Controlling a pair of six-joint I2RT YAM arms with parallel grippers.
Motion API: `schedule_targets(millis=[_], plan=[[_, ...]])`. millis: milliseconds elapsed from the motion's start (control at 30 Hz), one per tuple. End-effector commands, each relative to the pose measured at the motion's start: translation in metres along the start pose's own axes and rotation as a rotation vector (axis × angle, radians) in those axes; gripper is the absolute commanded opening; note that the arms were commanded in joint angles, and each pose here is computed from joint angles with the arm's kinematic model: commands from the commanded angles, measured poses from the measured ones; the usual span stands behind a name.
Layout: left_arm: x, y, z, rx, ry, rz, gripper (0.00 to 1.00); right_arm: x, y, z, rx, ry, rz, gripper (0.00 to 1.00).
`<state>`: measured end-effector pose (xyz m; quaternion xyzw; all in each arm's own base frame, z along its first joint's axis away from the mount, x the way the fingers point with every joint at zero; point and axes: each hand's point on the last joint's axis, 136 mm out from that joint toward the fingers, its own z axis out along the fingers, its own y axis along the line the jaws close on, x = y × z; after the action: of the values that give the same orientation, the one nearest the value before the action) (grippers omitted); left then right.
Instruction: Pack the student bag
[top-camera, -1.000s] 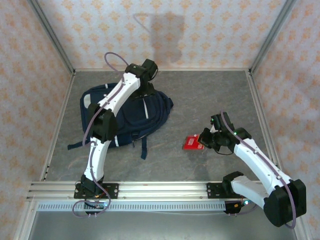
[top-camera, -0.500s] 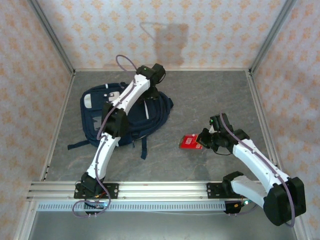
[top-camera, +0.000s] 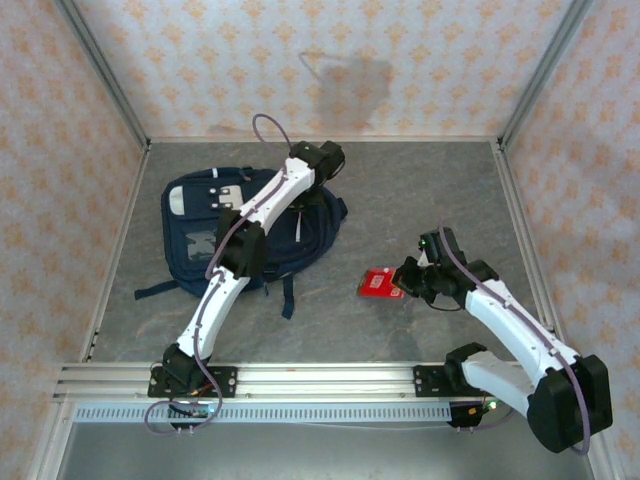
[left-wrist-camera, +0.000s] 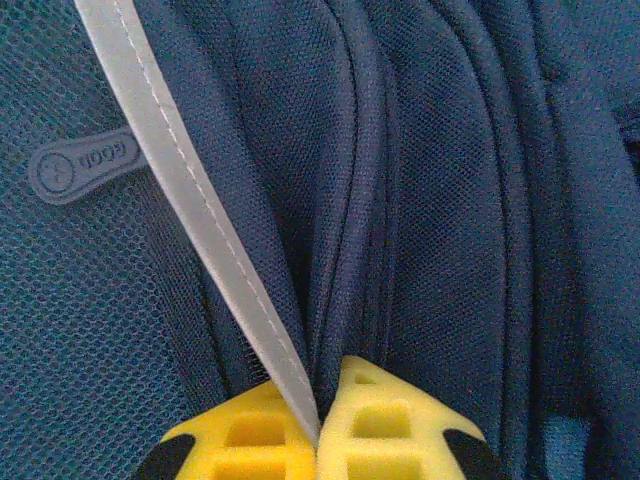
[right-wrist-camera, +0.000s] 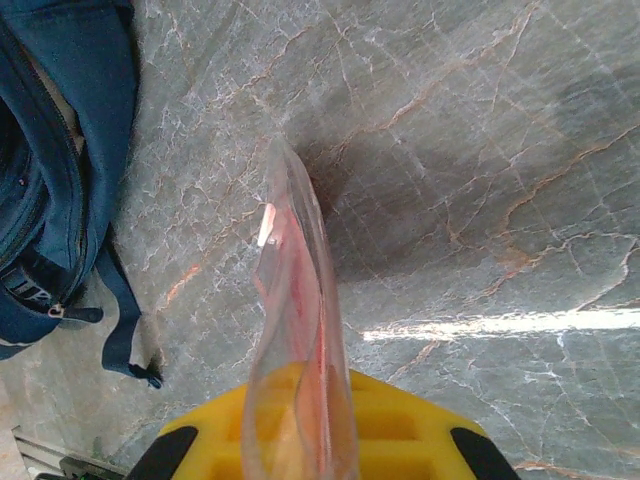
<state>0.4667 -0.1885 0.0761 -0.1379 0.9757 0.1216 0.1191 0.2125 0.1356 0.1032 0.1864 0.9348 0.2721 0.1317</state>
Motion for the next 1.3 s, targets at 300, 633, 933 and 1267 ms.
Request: schedule_targets(millis=[300,633,933,1267], plan=[[0.02,-0.02,-0.127,0.434,-0.029,0.314,0.0,-0.044,0.019,-0.067,0.052,-0.262,-0.077,0.0],[0.05,0.011,-0.227,0.596,-0.152,0.35,0.0,-0.042,0.064,-0.113,-0.182,-0.335,-0.076,0.0],[0.07,0.057,-0.294,0.818,-0.234,0.354,0.0,-0.004,0.1,-0.124,-0.52,-0.238,-0.129,0.0],[0.062,0.067,-0.322,1.026,-0.226,0.28,0.0,0.001,0.128,-0.112,-0.662,-0.178,-0.094,0.0]])
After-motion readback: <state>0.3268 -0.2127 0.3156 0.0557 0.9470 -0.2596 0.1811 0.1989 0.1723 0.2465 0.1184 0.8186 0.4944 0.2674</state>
